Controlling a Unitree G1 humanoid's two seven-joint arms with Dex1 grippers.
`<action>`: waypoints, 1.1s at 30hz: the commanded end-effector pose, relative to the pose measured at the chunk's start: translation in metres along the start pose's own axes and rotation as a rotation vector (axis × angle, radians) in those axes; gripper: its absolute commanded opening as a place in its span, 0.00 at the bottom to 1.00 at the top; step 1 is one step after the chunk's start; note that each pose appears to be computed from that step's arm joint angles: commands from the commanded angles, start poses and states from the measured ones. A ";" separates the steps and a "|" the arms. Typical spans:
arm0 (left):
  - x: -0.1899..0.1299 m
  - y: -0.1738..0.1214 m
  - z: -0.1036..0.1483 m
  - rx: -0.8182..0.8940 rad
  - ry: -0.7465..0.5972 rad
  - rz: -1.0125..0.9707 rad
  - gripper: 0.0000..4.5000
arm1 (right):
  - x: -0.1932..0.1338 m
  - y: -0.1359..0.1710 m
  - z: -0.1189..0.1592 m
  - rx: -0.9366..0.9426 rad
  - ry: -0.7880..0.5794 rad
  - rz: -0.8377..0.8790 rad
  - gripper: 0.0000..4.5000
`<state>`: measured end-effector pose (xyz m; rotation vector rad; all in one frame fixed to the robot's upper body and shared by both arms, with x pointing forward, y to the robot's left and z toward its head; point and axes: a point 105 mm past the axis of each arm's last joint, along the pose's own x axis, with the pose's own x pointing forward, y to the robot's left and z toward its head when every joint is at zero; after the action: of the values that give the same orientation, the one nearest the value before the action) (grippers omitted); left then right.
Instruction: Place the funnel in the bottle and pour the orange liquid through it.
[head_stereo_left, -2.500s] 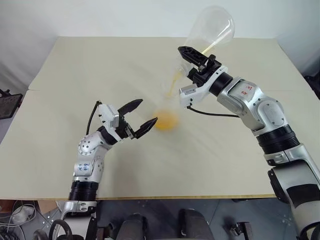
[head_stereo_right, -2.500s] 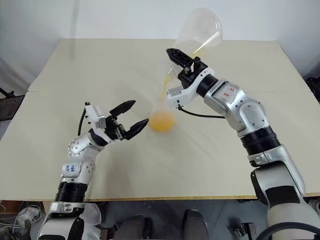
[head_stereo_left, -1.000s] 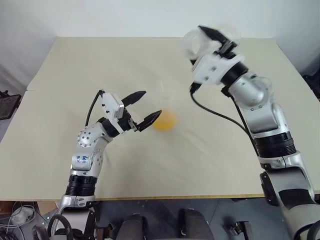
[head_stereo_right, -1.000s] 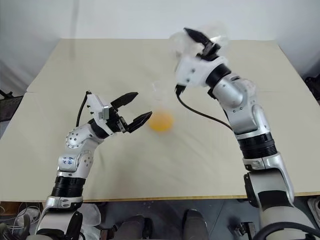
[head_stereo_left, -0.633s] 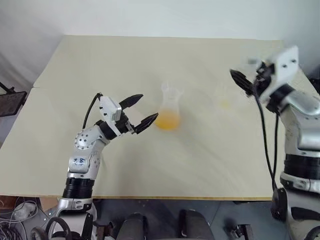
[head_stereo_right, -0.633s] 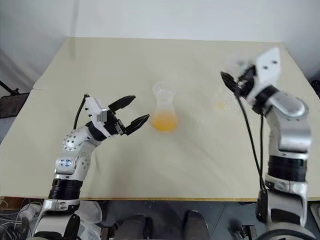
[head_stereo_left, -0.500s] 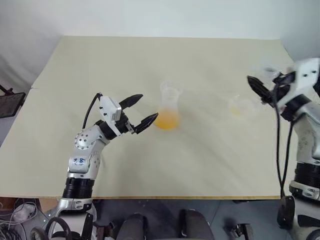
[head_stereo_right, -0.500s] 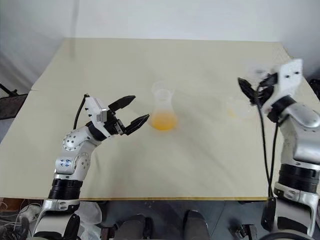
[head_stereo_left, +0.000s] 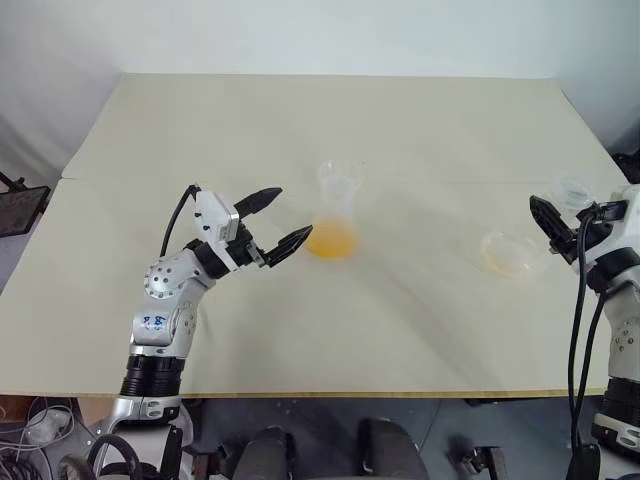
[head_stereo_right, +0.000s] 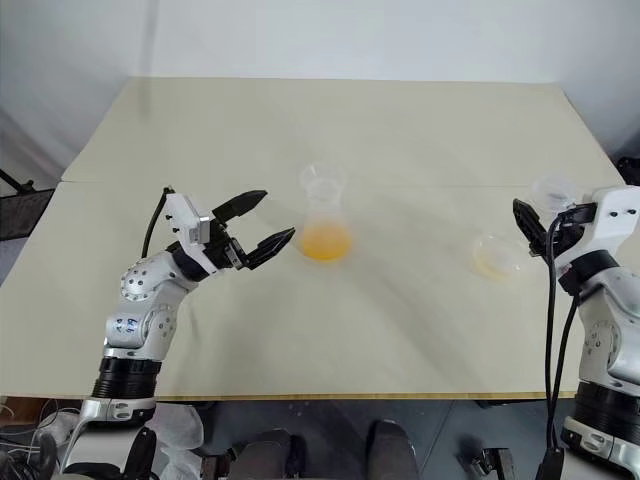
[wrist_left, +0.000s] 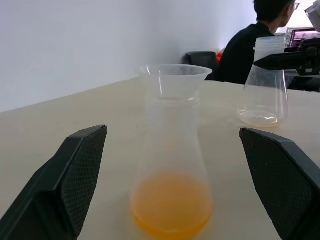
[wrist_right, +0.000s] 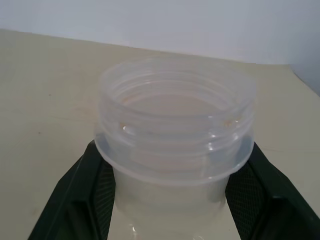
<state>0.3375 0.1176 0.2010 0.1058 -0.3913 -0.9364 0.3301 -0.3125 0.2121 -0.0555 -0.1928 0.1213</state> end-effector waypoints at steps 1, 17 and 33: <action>-0.001 0.004 0.015 0.051 -0.038 0.004 1.00 | -0.011 -0.004 0.030 0.019 -0.142 -0.011 0.79; -0.008 0.005 0.014 0.058 0.002 -0.042 1.00 | -0.023 0.025 0.103 -0.041 -0.344 0.207 0.99; -0.065 -0.001 0.012 0.118 0.187 -0.138 1.00 | -0.042 0.130 0.030 -0.230 -0.072 1.014 0.99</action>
<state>0.3050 0.1691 0.1777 0.2945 -0.2054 -1.0284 0.2749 -0.1884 0.2280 -0.3203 -0.2359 1.0711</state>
